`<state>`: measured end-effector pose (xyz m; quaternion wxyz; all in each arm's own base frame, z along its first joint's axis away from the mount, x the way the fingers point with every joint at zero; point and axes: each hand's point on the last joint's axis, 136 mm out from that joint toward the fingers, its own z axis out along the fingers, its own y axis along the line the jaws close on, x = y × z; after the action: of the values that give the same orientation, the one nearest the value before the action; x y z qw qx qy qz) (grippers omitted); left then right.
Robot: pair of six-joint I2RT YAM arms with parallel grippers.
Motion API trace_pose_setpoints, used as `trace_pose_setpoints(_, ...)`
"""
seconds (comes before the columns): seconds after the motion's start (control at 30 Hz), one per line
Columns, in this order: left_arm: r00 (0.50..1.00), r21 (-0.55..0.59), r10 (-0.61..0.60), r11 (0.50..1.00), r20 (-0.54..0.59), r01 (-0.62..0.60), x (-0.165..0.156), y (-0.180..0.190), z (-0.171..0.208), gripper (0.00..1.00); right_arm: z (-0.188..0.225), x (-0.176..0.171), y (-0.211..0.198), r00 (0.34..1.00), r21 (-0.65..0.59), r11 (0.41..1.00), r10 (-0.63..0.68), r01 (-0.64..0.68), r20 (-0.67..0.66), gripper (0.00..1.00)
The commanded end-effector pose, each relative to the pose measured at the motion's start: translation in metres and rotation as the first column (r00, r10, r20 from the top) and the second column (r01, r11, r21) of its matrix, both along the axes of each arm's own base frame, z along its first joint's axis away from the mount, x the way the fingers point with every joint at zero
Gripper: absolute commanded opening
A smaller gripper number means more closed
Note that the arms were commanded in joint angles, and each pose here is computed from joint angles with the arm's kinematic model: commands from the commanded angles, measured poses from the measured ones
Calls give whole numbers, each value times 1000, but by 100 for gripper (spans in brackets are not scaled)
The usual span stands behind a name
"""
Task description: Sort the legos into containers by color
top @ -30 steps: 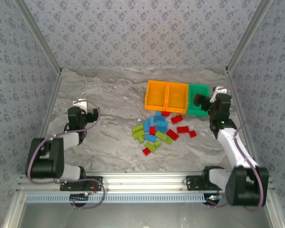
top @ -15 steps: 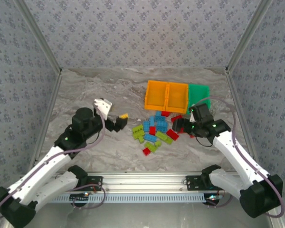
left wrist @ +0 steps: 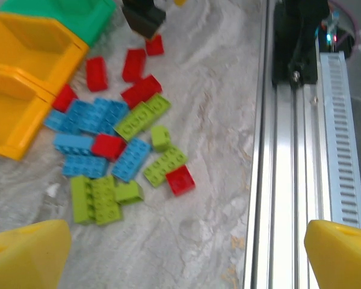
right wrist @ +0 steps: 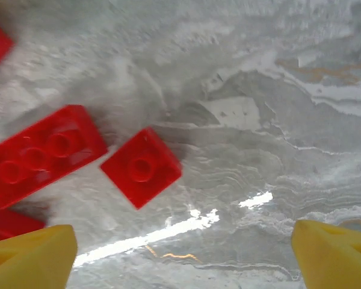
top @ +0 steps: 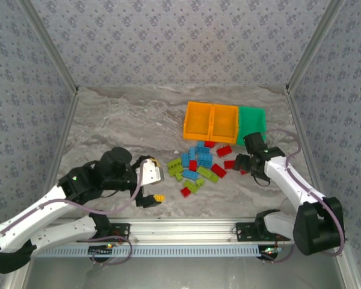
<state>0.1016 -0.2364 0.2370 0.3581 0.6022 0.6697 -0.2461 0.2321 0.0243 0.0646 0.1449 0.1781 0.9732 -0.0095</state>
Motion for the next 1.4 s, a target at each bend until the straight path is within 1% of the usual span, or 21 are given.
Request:
trace_pose_setpoints(0.0, 998, -39, -52, 998, 16, 53, -8, -4, 1, 99, -10, 5, 8, 996, 69, 995, 69, -66, -47, 87)
trace_pose_setpoints(0.1, 999, -26, -48, 998, 26, 49, -6, -3, -3, 99, -19, 6, 8, 986, 52, 993, 114, -108, -124, 80)
trace_pose_setpoints(0.2, 998, -10, -33, 999, 45, 33, -2, 0, -9, 99, -27, 11, 14, 974, 59, 988, 153, -146, -164, 79)
trace_pose_setpoints(0.33, 999, -3, -24, 1000, 48, 24, -1, 2, -13, 99, -32, 20, 17, 967, 51, 983, 182, -175, -178, 78)
trace_pose_setpoints(0.43, 998, 1, -20, 1000, 55, 20, 0, 3, -16, 99, -35, 32, 16, 964, 31, 980, 197, -195, -177, 69)
trace_pose_setpoints(0.53, 998, 14, -13, 1000, 64, 13, 1, 5, -19, 99, -41, 37, 25, 949, 55, 973, 232, -225, -214, 62)
trace_pose_setpoints(0.63, 998, 29, -7, 1000, 68, 5, 2, 8, -23, 99, -46, 40, 29, 943, 48, 971, 240, -236, -229, 50)
trace_pose_setpoints(0.73, 997, 30, -4, 1000, 81, 1, 3, 10, -26, 99, -47, 37, 34, 944, 54, 971, 239, -233, -229, 46)
trace_pose_setpoints(0.77, 996, 27, -4, 1000, 84, 2, 3, 10, -26, 99, -46, 36, 35, 944, 54, 971, 238, -232, -230, 43)
trace_pose_setpoints(0.83, 996, 18, -4, 1000, 86, 2, 2, 11, -25, 99, -43, 32, 35, 946, 52, 972, 235, -229, -222, 42)
trace_pose_setpoints(0.93, 996, 11, 1, 1000, 92, -2, 2, 13, -24, 99, -32, 26, 36, 962, 60, 978, 210, -202, -174, 38)
trace_pose_setpoints(1.07, 995, 6, 9, 1000, 96, -9, 2, 14, -23, 99, -3, 25, 36, 986, 82, 984, 161, -157, -41, 31)
trace_pose_setpoints(1.1, 994, -19, 12, 1000, 111, -10, 4, 11, -18, 99, 7, 27, 35, 989, 85, 986, 145, -145, -3, 30)
trace_pose_setpoints(1.17, 993, -21, 16, 1000, 114, -14, 4, 11, -17, 99, 28, 33, 29, 992, 83, 990, 112, -117, 62, 28)
trace_pose_setpoints(1.27, 993, -22, 23, 1000, 116, -21, 6, 11, -18, 99, 67, 56, 11, 981, 40, 997, 53, -62, 187, 28)
trace_pose_setpoints(1.37, 992, -22, 38, 999, 123, -36, 9, 12, -18, 99, 104, 98, -12, 950, -6, 1000, 11, -10, 313, 28)
